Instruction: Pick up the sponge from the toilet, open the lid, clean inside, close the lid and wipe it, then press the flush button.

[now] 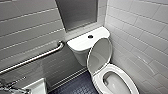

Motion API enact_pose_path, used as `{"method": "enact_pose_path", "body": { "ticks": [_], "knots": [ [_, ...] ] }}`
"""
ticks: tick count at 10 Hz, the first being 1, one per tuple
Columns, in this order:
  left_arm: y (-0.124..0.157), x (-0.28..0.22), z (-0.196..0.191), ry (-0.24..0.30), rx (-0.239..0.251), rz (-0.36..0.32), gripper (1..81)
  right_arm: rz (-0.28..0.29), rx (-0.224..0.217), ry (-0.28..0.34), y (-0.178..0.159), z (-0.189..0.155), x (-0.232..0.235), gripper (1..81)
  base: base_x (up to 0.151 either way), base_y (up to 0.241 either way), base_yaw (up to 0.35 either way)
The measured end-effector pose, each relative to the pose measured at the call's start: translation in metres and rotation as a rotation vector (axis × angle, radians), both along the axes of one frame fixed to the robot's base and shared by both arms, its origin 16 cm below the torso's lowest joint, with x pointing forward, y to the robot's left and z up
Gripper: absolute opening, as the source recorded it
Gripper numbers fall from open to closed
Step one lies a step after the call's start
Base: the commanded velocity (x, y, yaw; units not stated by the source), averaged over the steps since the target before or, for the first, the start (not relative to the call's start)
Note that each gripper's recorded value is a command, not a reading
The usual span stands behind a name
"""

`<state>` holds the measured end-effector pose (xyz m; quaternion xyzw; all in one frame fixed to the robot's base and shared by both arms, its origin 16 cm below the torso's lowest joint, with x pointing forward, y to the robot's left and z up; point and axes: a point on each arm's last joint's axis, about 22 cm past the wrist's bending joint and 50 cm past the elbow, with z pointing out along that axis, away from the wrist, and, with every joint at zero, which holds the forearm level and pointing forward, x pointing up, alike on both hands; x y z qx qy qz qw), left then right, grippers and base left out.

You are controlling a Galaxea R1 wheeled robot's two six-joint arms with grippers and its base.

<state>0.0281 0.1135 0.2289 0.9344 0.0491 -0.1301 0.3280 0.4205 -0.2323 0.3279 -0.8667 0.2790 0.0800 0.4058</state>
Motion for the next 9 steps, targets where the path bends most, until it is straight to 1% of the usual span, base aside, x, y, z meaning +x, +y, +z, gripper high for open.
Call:
{"method": "enact_pose_path", "body": {
  "ticks": [1,2,4,5,6,7,8,9],
  "knots": [
    [0.0,0.0,0.0,0.0,0.0,0.0,81.1,0.034,0.003,-0.004,0.011,0.003,0.007,1.0,0.0,0.0,0.0],
    [0.0,0.0,0.0,0.0,0.0,0.0,81.1,0.082,0.001,-0.012,0.025,0.005,0.018,1.0,0.0,0.0,0.0],
    [0.0,0.0,0.0,-0.001,0.0,0.0,81.1,0.184,0.006,-0.052,0.065,0.012,0.054,1.0,0.0,0.0,0.0],
    [0.0,-0.001,0.0,-0.001,0.0,0.0,81.1,0.24,-0.018,-0.048,0.078,0.012,0.064,1.0,0.0,0.0,0.0],
    [0.0,-0.001,0.0,0.001,0.0,-0.001,81.1,0.283,-0.037,-0.052,0.096,0.013,0.081,1.0,0.0,0.0,0.0],
    [0.0,-0.001,0.0,0.0,-0.001,0.0,81.1,0.32,-0.043,-0.082,0.121,0.017,0.108,1.0,0.0,0.0,0.0],
    [0.0,-0.001,0.0,0.001,-0.001,-0.001,81.1,0.336,0.002,-0.155,0.164,0.03,0.141,1.0,0.0,0.0,0.0],
    [0.0,-0.001,0.0,0.0,0.0,0.0,81.1,0.369,0.048,-0.195,0.209,0.045,0.156,1.0,0.0,0.0,0.0]
  ]
}}
